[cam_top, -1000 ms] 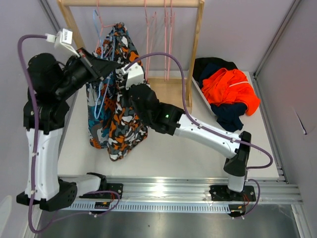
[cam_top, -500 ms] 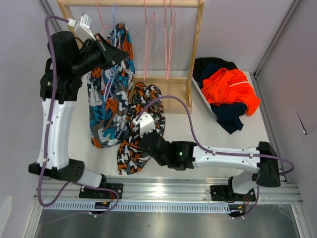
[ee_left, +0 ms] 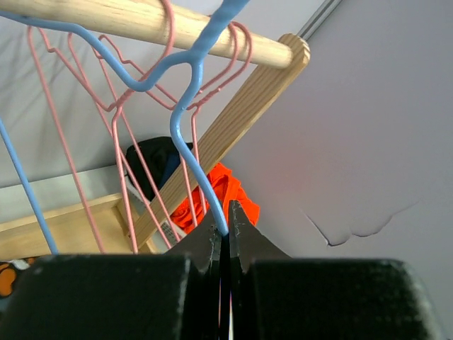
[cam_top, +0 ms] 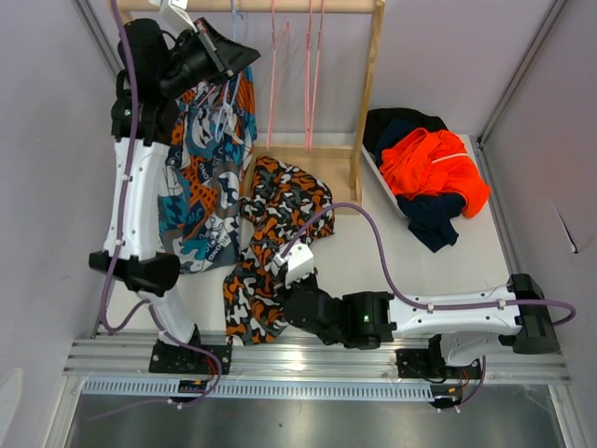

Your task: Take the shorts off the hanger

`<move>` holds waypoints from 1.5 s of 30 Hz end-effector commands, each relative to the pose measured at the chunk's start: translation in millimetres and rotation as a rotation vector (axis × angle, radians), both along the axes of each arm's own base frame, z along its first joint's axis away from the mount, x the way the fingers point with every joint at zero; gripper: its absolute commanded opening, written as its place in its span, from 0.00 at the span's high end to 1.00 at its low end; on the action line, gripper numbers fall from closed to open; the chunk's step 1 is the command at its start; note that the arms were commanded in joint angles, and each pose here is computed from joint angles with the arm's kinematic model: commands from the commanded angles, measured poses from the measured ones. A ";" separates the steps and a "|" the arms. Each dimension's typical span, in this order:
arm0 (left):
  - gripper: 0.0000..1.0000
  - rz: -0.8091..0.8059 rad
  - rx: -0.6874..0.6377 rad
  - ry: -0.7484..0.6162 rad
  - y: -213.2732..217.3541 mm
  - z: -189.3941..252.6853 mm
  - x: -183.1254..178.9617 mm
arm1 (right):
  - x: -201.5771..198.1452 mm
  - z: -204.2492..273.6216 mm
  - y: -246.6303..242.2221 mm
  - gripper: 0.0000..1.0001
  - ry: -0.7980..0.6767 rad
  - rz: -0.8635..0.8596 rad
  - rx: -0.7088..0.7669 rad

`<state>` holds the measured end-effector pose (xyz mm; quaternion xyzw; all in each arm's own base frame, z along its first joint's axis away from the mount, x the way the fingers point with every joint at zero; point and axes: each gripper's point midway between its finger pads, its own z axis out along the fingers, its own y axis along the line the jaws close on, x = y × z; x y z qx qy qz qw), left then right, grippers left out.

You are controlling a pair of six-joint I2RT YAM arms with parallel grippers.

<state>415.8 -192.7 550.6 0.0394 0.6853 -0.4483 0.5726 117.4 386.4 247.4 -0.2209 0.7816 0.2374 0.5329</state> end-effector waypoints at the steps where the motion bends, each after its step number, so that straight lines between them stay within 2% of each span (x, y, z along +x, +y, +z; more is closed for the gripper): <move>1: 1.00 -0.016 -0.060 -0.070 0.7 14.4 25.4 | 5.6 11.6 -15.8 1.00 0.009 -0.075 0.059; 5: 1.00 0.006 -0.082 -0.048 1.4 -5.1 60.8 | 5.6 33.6 -33.3 1.00 -0.020 -0.096 0.089; 9: 1.00 0.010 -0.074 0.023 1.9 -33.8 81.2 | 9.4 77.6 -63.8 1.00 -0.096 -0.130 0.124; 13: 0.98 0.011 -0.058 0.066 2.5 -52.2 77.3 | 32.6 112.4 -98.4 1.00 -0.180 -0.228 0.107; 15: 0.83 0.004 -0.048 0.065 3.0 -51.9 64.9 | 46.2 127.8 -114.4 1.00 -0.196 -0.268 0.108; 16: 0.61 0.002 -0.040 0.077 3.3 -57.2 61.5 | 60.0 149.1 -131.2 1.00 -0.221 -0.306 0.123; 17: 0.48 0.003 -0.024 0.086 4.2 -64.6 58.7 | 64.9 161.1 -137.0 1.00 -0.237 -0.307 0.131; 21: 0.14 0.014 0.018 0.057 11.0 -61.9 31.6 | 93.0 232.2 -169.5 1.00 -0.356 -0.373 0.166; 22: 0.01 0.019 0.025 0.034 13.8 -52.9 19.4 | 99.9 245.2 -175.5 1.00 -0.378 -0.393 0.162; 23: 0.01 0.019 0.051 0.049 15.2 -62.2 15.2 | 118.7 251.5 -180.4 1.00 -0.405 -0.438 0.107; 25: 0.01 0.023 0.071 0.031 19.8 -56.4 -4.2 | 134.1 286.4 -192.0 1.00 -0.435 -0.447 0.139; 26: 0.01 0.024 0.092 0.041 21.0 -64.5 -9.0 | 156.4 301.4 -208.0 1.00 -0.443 -0.516 0.139; 28: 0.01 0.028 0.110 0.047 24.0 -73.2 -20.9 | 175.9 316.4 -211.6 1.00 -0.460 -0.513 0.149; 29: 0.01 0.046 0.113 -0.009 29.1 -58.0 -37.7 | 185.2 324.2 -218.4 1.00 -0.468 -0.534 0.151; 30: 0.01 0.046 0.125 0.029 29.9 -78.7 -39.3 | 202.3 340.1 -232.2 1.00 -0.488 -0.587 0.152; 32: 0.01 0.072 0.131 -0.024 36.7 -67.4 -58.8 | 218.1 357.2 -243.3 1.00 -0.520 -0.615 0.155; 33: 0.01 0.072 0.143 0.008 37.4 -83.9 -60.4 | 234.2 373.2 -261.3 1.00 -0.558 -0.674 0.158; 36: 0.01 0.087 0.147 -0.013 43.0 -84.4 -82.6 | 264.9 391.6 -287.4 1.00 -0.617 -0.736 0.190; 37: 0.01 0.088 0.151 -0.009 44.0 -90.6 -86.9 | 289.2 391.7 -312.8 1.00 -0.627 -0.798 0.207; 39: 0.01 0.104 0.159 -0.030 48.8 -90.8 -101.0 | 314.6 390.8 -332.5 1.00 -0.645 -0.820 0.235; 40: 0.01 0.114 0.182 -0.030 51.7 -94.4 -104.0 | 341.0 373.4 -357.9 1.00 -0.611 -0.872 0.252; 42: 0.01 0.131 0.208 -0.045 56.1 -92.1 -109.4 | 370.9 361.3 -369.5 1.00 -0.624 -0.858 0.295; 43: 0.01 0.157 0.229 -0.056 61.5 -87.2 -111.3 | 389.2 345.4 -382.9 1.00 -0.612 -0.877 0.307; 44: 0.01 0.175 0.236 -0.054 64.5 -85.6 -110.7 | 415.5 308.3 -385.2 1.00 -0.560 -0.875 0.283; 45: 0.01 0.189 0.243 -0.049 67.0 -84.7 -109.4 | 428.6 301.8 -382.5 1.00 -0.573 -0.845 0.300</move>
